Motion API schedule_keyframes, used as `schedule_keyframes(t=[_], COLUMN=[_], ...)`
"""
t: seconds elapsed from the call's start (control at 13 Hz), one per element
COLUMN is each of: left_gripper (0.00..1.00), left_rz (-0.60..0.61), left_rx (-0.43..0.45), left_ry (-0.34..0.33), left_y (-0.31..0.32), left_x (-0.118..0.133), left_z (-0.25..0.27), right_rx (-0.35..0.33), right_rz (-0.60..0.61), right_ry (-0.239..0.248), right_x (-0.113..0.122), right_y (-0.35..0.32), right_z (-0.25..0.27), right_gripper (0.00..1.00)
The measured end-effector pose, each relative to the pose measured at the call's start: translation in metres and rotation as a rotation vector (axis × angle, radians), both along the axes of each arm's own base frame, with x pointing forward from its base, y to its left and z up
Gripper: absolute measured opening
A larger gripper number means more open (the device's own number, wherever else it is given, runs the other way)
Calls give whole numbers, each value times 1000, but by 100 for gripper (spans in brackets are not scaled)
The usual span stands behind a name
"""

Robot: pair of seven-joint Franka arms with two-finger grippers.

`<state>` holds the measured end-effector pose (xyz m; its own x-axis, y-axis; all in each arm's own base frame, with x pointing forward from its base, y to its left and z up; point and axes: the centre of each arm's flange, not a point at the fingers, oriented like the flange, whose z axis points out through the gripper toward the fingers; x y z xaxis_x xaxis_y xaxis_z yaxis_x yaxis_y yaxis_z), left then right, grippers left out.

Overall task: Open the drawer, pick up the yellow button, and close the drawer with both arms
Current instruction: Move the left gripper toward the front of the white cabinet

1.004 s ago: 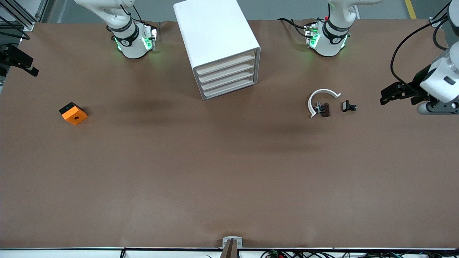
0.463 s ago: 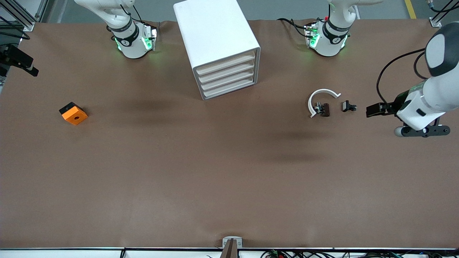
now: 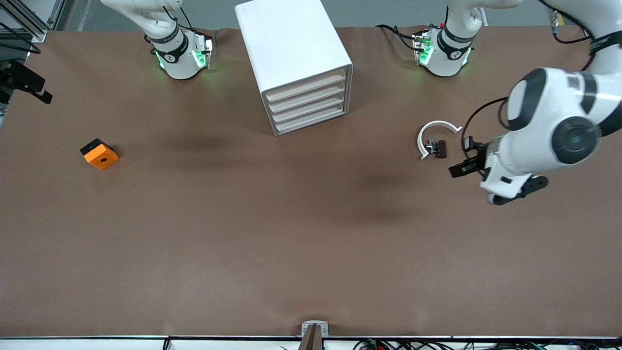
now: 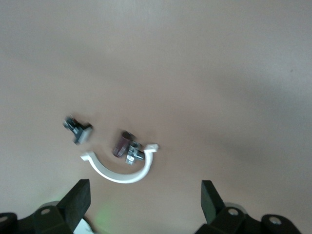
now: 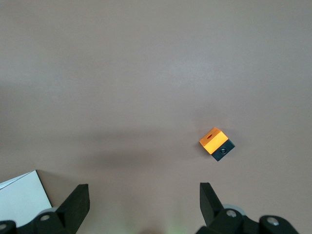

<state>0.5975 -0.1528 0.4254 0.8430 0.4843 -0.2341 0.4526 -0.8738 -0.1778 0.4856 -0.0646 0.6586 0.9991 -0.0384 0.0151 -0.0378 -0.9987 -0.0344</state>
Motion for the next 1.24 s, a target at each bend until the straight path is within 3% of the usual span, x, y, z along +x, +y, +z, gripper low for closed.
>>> schedule_keyframes(t=[0.23,0.39,0.77,1.0,1.24], left_gripper=[100,100,100,100,100], left_rz=[283,389,695,887,993], left_rx=[49,38,41,100,203], left_ry=[76,146,374,571,764], left_y=[-60,-89,-133,-146,-161], left_x=[3,8,3,-7,-24], left_z=[-38,-58,-97,-108,-114], right_rx=[0,0,0,0,0], right_rz=[0,0,0,0,0], right_ry=[0,0,0,0,0], right_x=[0,0,0,0,0], right_y=[0,0,0,0,0], right_z=[0,0,0,0,0], right_gripper=[100,100,100,100,100])
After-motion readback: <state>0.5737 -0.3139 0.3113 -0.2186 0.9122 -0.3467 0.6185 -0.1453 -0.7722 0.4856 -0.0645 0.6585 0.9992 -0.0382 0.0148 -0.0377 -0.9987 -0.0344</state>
